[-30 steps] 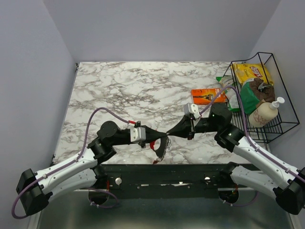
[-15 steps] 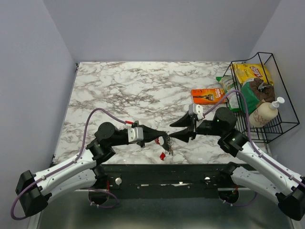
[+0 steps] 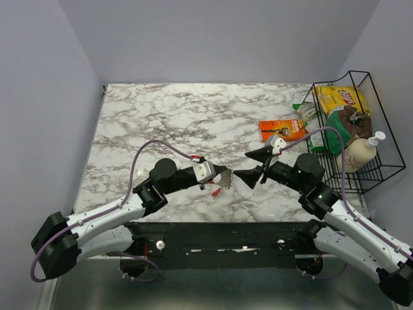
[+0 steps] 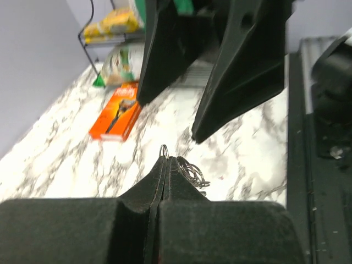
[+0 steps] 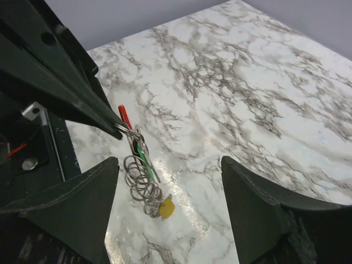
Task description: Put the keys on the keyring
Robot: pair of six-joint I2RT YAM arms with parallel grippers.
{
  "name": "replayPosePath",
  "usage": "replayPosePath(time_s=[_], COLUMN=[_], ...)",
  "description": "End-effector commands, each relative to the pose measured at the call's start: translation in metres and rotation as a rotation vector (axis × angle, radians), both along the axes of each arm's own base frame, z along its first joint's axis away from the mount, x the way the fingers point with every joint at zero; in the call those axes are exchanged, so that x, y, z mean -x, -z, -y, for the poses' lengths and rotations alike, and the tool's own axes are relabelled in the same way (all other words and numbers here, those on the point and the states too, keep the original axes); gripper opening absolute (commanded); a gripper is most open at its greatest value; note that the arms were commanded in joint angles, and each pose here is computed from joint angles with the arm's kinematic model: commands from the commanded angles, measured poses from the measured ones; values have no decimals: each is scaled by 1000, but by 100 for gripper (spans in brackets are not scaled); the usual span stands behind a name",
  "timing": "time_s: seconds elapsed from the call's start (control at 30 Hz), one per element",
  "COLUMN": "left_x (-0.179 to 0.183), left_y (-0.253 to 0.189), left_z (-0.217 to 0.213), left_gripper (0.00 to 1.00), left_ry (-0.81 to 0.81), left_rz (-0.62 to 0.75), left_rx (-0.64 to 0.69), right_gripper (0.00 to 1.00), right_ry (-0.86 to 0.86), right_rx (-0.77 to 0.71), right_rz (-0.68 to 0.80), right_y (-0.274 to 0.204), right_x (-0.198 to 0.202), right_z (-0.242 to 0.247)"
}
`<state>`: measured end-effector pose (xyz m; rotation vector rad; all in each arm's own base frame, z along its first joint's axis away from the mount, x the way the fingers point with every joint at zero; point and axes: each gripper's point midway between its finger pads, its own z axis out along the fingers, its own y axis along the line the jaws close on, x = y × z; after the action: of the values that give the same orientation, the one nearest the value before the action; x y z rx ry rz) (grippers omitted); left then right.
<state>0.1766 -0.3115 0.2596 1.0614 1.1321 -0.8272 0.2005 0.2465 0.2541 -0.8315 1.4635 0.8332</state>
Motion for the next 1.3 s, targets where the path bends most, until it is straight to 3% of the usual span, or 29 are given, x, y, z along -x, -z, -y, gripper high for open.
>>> replayPosePath(time_s=[0.0, 0.1, 0.3, 0.47, 0.57, 0.77, 0.87, 0.9, 1.0, 1.03, 1.1, 1.27], left_x=[-58, -94, -169, -204, -203, -167, -144, -137, -133, -132, -131, -132], left_y=[-16, -25, -17, 49, 100, 165, 180, 181, 171, 168, 150, 115], left_z=[-5, -11, -19, -10, -4, 14, 24, 27, 25, 24, 21, 9], left_gripper=[0, 0, 0, 0, 0, 3, 23, 35, 52, 64, 99, 99], left_ry=[-184, -255, -435, -466, -467, -474, -465, -465, -496, -511, -540, -675], left_rz=[92, 120, 169, 53, -76, -168, -206, -241, -296, -329, -355, -526], left_rx=[-1, 33, -137, -320, -407, -550, -560, -538, -460, -437, -375, -257], right_gripper=[85, 86, 93, 95, 95, 96, 96, 96, 98, 98, 99, 100], right_ry=[137, 156, 150, 152, 155, 162, 167, 171, 188, 193, 202, 221], right_rx=[-14, -13, -3, 16, 8, -6, -21, -23, -42, -45, -56, -104], right_rz=[-44, -60, -59, -86, -115, -166, -181, -186, -178, -175, -161, -124], right_y=[9, 12, 19, 32, 39, 50, 50, 50, 46, 45, 38, 19], right_x=[-16, -18, -14, -10, -6, 3, 7, 8, 9, 9, 8, 9], right_z=[13, 15, 17, 21, 23, 28, 31, 32, 36, 37, 39, 44])
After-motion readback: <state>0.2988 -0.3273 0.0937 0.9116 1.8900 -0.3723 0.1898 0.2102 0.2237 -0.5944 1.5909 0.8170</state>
